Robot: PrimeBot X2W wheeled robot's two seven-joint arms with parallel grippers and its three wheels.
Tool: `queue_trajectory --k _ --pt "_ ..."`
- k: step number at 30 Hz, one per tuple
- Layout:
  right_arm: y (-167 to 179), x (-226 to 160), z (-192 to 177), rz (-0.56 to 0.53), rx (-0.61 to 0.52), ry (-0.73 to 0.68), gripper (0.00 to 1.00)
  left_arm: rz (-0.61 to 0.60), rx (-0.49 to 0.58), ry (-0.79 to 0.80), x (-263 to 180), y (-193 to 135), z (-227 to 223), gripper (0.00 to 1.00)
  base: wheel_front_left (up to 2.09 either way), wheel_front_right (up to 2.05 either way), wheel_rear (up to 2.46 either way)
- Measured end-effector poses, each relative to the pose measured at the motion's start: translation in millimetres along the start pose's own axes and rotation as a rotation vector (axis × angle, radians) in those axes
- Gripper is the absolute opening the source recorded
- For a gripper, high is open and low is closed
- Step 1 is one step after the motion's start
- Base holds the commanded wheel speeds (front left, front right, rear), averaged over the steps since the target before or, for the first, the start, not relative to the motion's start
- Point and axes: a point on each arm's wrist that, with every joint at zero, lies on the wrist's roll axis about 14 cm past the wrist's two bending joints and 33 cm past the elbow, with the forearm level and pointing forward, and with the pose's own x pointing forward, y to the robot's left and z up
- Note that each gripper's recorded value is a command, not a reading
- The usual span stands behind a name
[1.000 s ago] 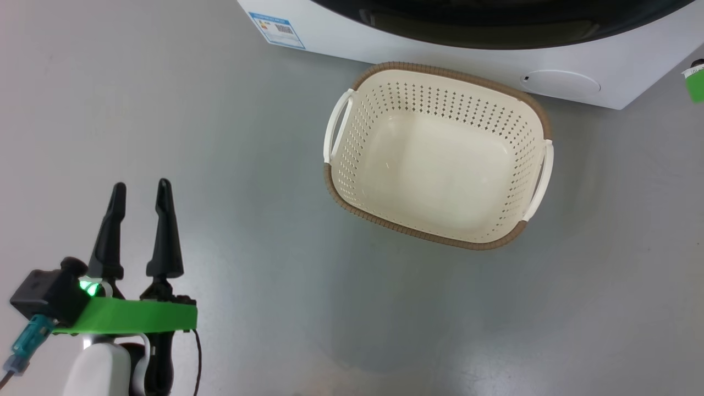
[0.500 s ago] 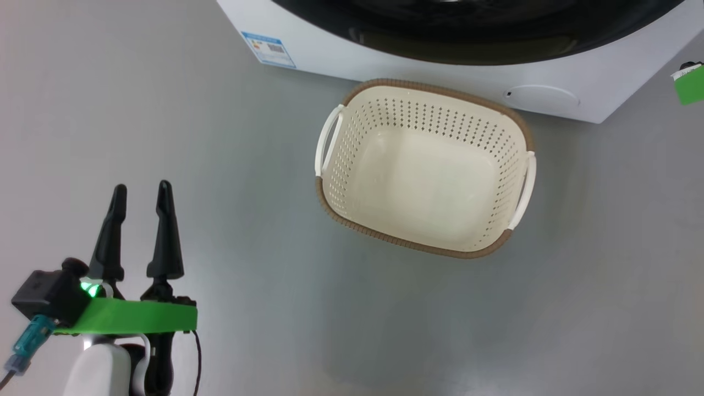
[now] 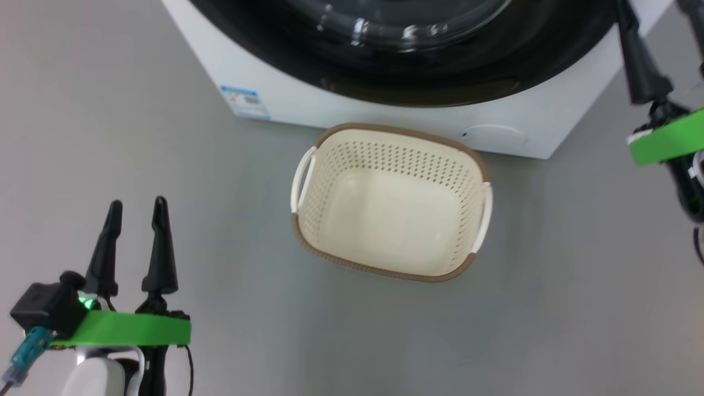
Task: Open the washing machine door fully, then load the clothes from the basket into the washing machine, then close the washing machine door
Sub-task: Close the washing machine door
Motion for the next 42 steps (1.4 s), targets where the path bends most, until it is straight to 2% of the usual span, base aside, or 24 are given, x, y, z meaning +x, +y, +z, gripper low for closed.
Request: queue_trajectory --k 9,16,28,42 --pt "1.8 -50.7 13.7 -0.049 0.0 0.015 1.0 -0.068 -0.008 0.001 -0.9 -19.8 0.2 1.0 0.0 0.0 0.0" --pt "-3.4 -101.2 18.1 -0.145 0.032 0.03 1.0 -0.141 -0.033 -0.006 1.4 -47.4 0.8 1.0 0.0 0.0 0.0" --pt "-6.4 -169.3 15.5 -0.262 0.09 0.07 1.0 -0.195 -0.064 -0.02 -4.3 -73.2 6.0 1.0 0.0 0.0 0.0" --pt "-5.8 -221.2 7.5 -0.371 0.133 0.096 1.0 -0.234 -0.063 -0.038 -20.1 -86.2 15.1 1.0 0.0 0.0 0.0"
